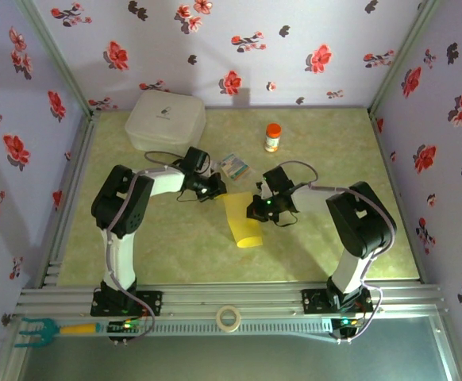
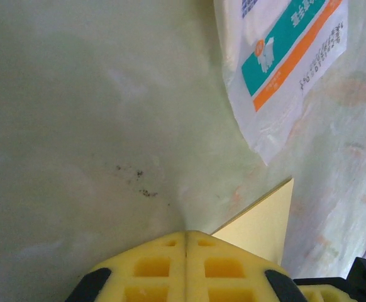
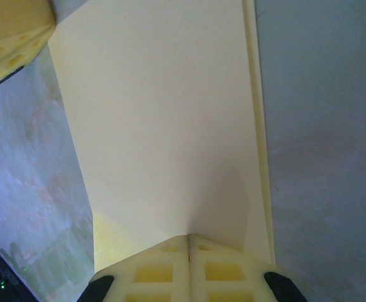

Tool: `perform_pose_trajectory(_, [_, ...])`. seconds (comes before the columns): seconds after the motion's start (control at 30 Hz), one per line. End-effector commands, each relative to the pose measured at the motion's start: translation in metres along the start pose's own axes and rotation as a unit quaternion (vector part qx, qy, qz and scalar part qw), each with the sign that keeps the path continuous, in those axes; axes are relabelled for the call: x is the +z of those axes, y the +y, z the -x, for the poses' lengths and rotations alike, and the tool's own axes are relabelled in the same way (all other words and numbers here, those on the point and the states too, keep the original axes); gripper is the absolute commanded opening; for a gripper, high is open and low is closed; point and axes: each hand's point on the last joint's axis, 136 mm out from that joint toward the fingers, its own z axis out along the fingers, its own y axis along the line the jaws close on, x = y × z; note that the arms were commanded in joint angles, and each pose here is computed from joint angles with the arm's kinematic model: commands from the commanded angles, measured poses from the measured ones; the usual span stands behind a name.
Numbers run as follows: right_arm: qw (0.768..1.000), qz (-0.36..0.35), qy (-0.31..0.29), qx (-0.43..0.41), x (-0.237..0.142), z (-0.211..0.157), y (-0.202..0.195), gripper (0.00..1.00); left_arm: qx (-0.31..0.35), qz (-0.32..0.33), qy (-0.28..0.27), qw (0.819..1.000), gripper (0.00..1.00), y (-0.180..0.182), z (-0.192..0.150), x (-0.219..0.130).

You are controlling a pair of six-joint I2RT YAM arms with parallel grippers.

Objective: Fold a paper plane with a square sheet of paper (pick it up from the middle)
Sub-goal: First fold the square sheet of paper in half at the center of the table.

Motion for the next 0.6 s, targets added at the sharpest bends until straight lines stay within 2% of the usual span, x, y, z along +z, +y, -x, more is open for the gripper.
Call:
perform_pose_trajectory(0.0, [0.992,-0.103,0.022,0.065,0.006,-0.027,-0.059,0.00,-0.010,0.074,-0.044,0.996,0.00,0.029,0.016,-0.020])
perform_pose_trajectory(0.17, [0.992,-0.103,0.011,0.073,0.006,-0.025,-0.060,0.00,0.003,0.058,-0.068,0.996,0.00,0.004,0.021,-0.047])
perform_pose_trajectory(0.27, [0.992,-0.101,0.004,0.075,0.006,-0.022,-0.059,0.00,0.020,0.037,-0.065,0.997,0.00,-0.014,0.012,-0.057])
perform_pose_trajectory(0.57, [0.992,-0.103,0.003,0.073,0.004,-0.022,-0.058,0.00,0.059,-0.052,0.031,0.996,0.00,-0.063,-0.068,-0.034])
